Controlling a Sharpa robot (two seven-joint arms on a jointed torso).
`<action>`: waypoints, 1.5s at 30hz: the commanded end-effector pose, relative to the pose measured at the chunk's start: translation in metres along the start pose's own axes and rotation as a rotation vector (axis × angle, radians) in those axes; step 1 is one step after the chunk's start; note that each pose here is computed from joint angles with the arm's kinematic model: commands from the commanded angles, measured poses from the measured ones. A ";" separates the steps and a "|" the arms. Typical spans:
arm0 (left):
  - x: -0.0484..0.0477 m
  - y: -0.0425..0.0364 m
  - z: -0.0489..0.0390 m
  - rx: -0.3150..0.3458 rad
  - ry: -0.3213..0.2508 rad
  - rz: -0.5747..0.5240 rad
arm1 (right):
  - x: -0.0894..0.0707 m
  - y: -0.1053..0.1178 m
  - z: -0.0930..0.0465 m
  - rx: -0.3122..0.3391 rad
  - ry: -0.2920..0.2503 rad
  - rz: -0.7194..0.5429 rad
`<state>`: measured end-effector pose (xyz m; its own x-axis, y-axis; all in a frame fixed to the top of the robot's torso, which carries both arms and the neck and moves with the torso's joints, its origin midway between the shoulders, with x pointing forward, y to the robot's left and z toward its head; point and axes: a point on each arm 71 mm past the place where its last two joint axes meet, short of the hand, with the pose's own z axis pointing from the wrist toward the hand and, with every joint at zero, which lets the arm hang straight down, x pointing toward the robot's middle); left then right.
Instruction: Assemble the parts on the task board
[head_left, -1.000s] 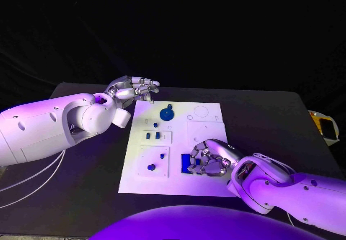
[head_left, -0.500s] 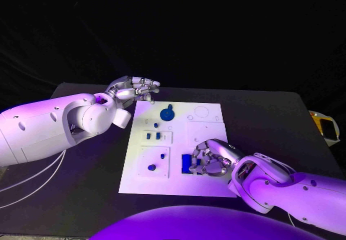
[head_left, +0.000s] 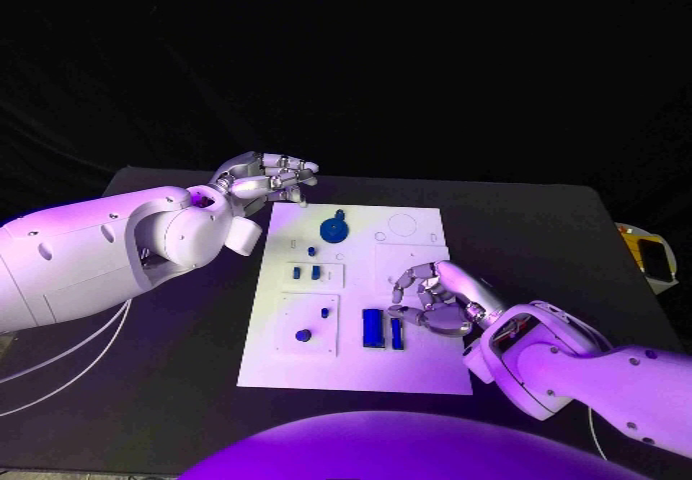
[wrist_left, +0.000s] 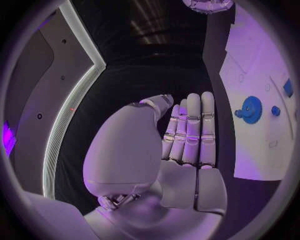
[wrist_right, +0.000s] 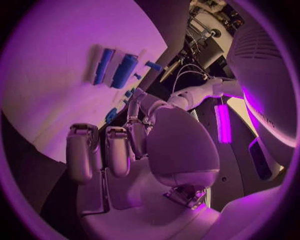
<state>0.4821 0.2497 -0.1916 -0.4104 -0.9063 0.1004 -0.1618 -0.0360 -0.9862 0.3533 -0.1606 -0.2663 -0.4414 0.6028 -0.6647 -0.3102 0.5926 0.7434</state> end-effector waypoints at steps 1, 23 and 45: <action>0.0000 -0.0001 0.0020 0.018 -0.001 -0.018 | -0.023 -0.007 0.006 -0.029 -0.116 0.184; -0.0254 0.0414 0.0303 0.128 -0.284 -0.061 | -0.123 -0.102 0.082 0.138 -0.373 0.629; 0.0366 0.0419 0.0183 0.128 -0.368 0.034 | -0.098 -0.033 0.074 0.133 -0.535 0.715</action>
<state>0.4779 0.2032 -0.2366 -0.1605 -0.9803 0.1151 -0.1009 -0.0997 -0.9899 0.4708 -0.1938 -0.2321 -0.1249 0.9920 -0.0173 0.0128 0.0190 0.9997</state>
